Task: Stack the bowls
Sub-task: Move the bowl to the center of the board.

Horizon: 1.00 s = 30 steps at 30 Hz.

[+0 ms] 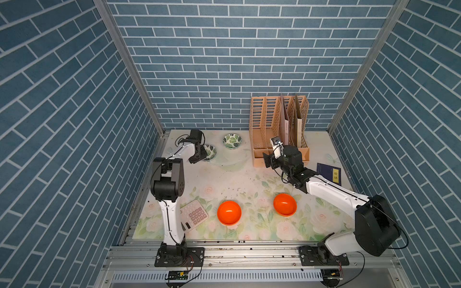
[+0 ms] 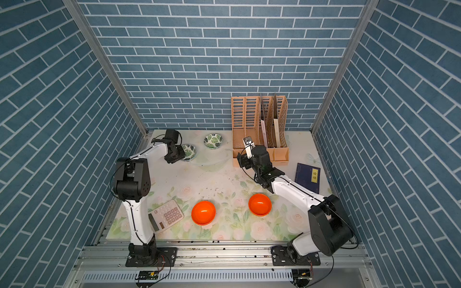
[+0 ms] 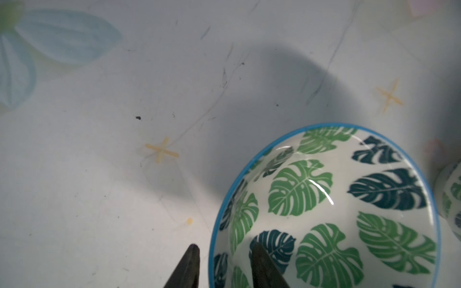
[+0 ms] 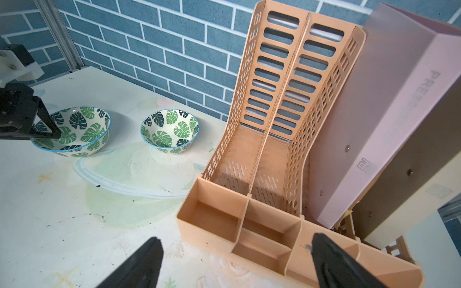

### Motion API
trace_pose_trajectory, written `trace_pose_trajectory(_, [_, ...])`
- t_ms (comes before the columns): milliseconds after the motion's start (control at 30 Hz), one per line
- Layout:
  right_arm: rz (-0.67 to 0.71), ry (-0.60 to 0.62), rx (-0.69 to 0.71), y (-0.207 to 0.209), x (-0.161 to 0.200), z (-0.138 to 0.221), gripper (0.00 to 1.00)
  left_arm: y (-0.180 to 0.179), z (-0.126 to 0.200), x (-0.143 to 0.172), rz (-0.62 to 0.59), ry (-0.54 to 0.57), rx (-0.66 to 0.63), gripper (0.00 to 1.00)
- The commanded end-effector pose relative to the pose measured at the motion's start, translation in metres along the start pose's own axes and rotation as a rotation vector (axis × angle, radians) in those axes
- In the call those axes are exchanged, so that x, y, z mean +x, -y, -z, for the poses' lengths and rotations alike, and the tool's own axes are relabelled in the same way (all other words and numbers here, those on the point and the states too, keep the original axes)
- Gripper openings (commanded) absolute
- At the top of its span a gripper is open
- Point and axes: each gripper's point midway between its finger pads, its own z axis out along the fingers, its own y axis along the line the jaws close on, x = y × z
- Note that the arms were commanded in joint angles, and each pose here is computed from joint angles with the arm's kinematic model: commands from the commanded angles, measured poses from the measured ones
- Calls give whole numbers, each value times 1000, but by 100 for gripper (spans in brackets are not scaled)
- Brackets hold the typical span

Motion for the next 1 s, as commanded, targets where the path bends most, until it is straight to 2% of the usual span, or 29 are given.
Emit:
trace_pose_trajectory(0, [-37, -3, -15, -7, 6, -4, 96, -1, -3, 0, -8, -19, -4, 32])
trace_pose_trajectory(333, [-36, -5, -23, -10, 8, -3, 96, -1, -9, 1, -22, -42, -16, 17])
trace_pose_trajectory(567, [-35, -2, -22, -10, 8, -1, 96, 0, 1, 0, -47, -36, -3, 1])
trace_pose_trajectory(700, [-35, 1, -24, -10, 7, 0, 96, -4, 10, 10, -74, -50, 7, 0])
trace_pose_trajectory(967, [-32, 16, -39, -14, -3, -5, 96, -4, 44, 59, -107, -88, 100, 0])
